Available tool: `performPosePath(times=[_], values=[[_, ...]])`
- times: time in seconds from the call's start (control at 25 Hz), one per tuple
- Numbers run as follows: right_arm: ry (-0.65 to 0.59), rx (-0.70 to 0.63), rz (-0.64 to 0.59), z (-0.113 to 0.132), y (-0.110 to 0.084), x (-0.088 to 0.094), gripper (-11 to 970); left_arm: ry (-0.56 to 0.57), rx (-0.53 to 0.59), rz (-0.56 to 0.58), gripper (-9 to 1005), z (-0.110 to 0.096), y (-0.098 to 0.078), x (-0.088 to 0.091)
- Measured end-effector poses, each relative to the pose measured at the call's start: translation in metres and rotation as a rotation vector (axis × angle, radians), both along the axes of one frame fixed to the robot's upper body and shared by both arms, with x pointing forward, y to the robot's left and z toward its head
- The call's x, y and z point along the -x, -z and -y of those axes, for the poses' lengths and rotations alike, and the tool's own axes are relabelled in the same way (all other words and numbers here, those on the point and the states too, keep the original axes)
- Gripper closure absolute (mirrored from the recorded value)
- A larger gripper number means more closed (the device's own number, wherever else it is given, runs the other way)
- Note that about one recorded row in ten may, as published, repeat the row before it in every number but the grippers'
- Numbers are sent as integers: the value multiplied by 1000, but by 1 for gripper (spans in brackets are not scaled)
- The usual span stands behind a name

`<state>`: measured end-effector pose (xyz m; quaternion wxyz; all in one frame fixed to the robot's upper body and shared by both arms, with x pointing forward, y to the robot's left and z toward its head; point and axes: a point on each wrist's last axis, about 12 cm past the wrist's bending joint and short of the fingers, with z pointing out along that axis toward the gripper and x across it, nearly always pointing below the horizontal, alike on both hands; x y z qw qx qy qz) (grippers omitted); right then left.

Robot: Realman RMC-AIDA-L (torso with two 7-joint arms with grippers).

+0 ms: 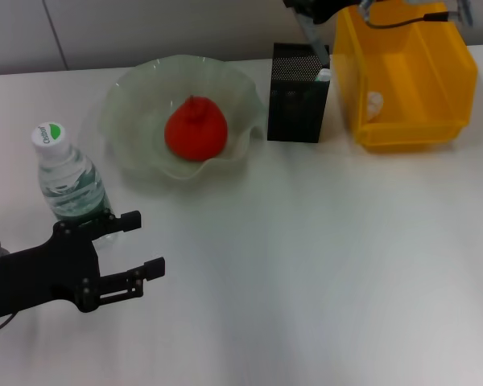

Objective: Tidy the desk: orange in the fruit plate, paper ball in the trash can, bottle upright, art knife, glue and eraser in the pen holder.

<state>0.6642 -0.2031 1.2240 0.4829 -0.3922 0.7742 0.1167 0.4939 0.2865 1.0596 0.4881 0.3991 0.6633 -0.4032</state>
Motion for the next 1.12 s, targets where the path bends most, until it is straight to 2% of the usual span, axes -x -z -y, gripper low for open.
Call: performPosePath(times=[0.44,0.92,1.12], values=[[-54,-54,75,6,25,-1,814,-10,13,-5,195,0,2,2],[5,-68,89,19,43,-2,811,-24,28,-16,195,1,3,2],[34,-87,94,24,44,-2,576,-33,27,-18,195,1,3,1]])
